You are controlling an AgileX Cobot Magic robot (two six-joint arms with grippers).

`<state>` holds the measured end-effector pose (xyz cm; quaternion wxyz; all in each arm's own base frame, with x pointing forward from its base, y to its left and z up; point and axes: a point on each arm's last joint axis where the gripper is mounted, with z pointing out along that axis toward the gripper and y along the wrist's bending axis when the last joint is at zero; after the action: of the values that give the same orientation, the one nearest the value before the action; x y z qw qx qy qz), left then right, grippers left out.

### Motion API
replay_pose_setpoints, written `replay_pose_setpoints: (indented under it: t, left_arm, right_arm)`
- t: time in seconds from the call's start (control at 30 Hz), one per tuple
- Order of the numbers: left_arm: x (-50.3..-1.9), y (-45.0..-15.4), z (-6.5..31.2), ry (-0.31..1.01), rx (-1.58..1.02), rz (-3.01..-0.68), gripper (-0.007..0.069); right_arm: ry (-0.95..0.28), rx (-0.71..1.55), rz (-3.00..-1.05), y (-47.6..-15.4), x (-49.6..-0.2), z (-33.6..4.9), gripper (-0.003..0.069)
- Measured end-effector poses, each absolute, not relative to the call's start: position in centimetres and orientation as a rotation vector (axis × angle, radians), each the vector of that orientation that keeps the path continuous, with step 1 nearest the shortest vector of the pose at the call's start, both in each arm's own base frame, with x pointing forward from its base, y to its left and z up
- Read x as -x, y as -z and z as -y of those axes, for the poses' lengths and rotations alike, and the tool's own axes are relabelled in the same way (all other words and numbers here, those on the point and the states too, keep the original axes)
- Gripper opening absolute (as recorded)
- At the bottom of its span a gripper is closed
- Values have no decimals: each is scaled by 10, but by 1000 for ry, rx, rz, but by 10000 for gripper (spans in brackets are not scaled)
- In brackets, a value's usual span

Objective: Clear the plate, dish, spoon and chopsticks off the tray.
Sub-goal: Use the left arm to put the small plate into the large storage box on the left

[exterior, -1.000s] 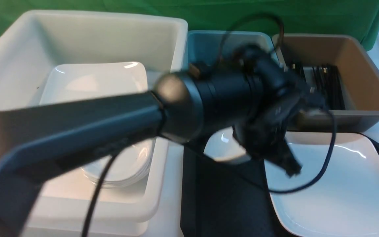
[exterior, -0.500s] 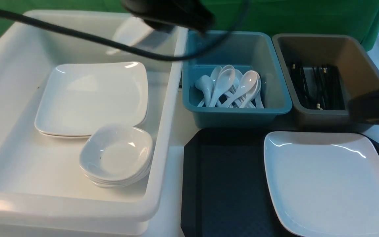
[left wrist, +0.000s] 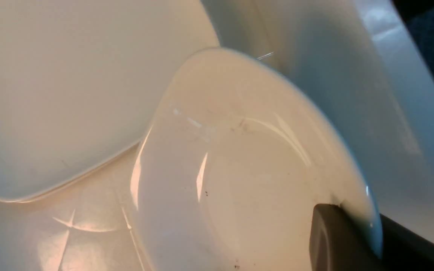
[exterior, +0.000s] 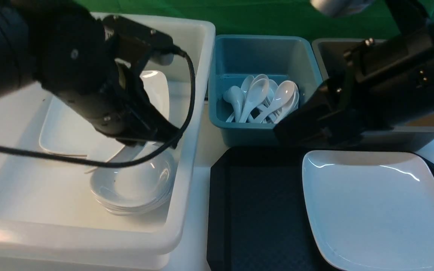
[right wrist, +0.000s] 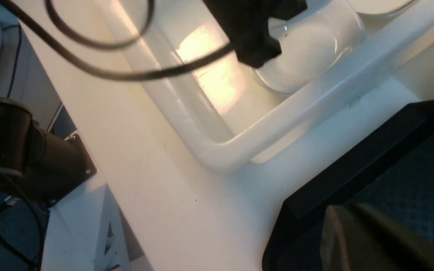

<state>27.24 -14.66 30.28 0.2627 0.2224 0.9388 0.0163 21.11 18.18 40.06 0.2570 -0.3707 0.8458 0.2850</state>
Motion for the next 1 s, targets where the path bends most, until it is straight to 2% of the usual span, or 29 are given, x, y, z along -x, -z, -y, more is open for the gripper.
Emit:
replay_pose_setpoints:
  t: [0.2,0.43,0.53,0.73,0.77,0.83,1.0]
  left_arm:
    - [-274,-267,149,-44,-695,-2491,31]
    - [-273,-250,152,-14,-755,-2527,52]
    - [-272,-246,152,-27,-785,-2542,125]
    - [-271,-253,149,-63,-816,-2531,395]
    - [-271,-253,149,-63,-816,-2531,403]
    - [-269,-269,147,-57,-795,-2515,498]
    - [-260,-298,141,-51,-762,-2476,538]
  right_arm:
    - [-713,957,-2283,-416,-223,-188,27]
    - [-702,936,-2250,-429,-223,-187,27]
    - [-697,939,-2253,-429,-223,-187,27]
    - [-682,946,-2261,-428,-223,-186,28]
    - [-682,946,-2261,-428,-223,-186,28]
    - [-678,947,-2262,-428,-223,-186,28]
    - [-674,950,-2265,-428,-223,-186,28]
